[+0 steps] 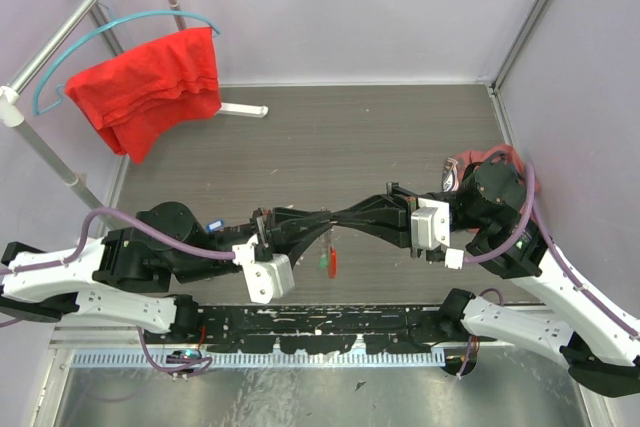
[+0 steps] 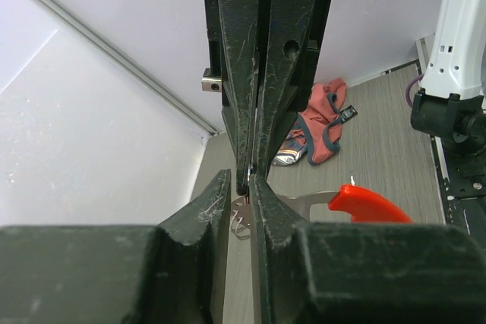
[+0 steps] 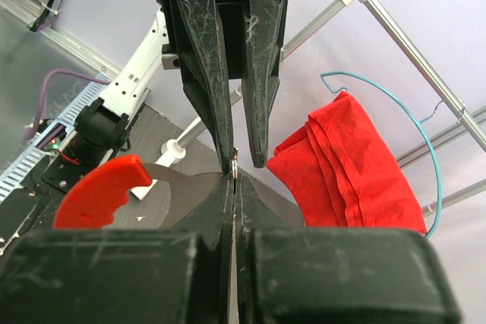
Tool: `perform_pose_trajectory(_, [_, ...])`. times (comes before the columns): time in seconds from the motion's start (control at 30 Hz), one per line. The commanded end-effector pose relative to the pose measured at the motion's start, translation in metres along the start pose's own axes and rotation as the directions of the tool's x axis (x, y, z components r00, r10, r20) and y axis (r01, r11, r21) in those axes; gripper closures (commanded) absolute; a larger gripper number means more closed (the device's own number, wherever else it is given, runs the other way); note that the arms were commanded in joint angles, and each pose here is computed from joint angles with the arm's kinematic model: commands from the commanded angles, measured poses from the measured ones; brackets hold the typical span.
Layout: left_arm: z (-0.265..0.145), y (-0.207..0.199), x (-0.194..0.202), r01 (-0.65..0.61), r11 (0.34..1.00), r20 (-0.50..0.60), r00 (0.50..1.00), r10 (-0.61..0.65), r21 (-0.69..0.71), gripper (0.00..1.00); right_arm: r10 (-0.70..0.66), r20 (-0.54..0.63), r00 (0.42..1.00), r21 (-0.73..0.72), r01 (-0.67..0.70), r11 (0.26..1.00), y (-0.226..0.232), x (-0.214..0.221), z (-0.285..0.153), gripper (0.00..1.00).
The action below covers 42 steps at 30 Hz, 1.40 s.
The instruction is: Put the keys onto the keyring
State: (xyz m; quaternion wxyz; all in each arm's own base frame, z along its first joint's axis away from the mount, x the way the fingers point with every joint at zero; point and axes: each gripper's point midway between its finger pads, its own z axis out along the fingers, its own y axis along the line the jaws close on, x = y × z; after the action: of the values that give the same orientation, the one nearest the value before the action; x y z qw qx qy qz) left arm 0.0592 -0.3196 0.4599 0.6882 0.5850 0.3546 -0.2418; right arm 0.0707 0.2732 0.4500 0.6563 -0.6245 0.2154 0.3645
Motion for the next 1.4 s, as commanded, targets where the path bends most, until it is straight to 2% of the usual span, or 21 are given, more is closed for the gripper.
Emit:
perform_pose_trajectory(0.0, [-0.0045,0.0118,-0.0055,0.006,0.999,0.01,1.0,-0.006,-0.044,0.77,-0.093,0.074,0.993,0.04,0.09,0.995,-0.0149,-0.0359,-0.004,0.96])
perform_pose_trajectory(0.77, [-0.0137,0.013,-0.0093,0.029,0.999,0.035,0.999,-0.028,-0.04,0.77,-0.1,0.062,0.993,0.062,0.097,0.993,-0.0179,-0.0345,-0.0057,0.96])
perform_pose_trajectory(1.37, [-0.0039,0.0075,-0.0048,0.019,0.999,0.018,1.0,-0.019,-0.031,0.78,-0.1,0.079,0.992,0.055,0.096,0.994,-0.0169,-0.0398,-0.006,0.96])
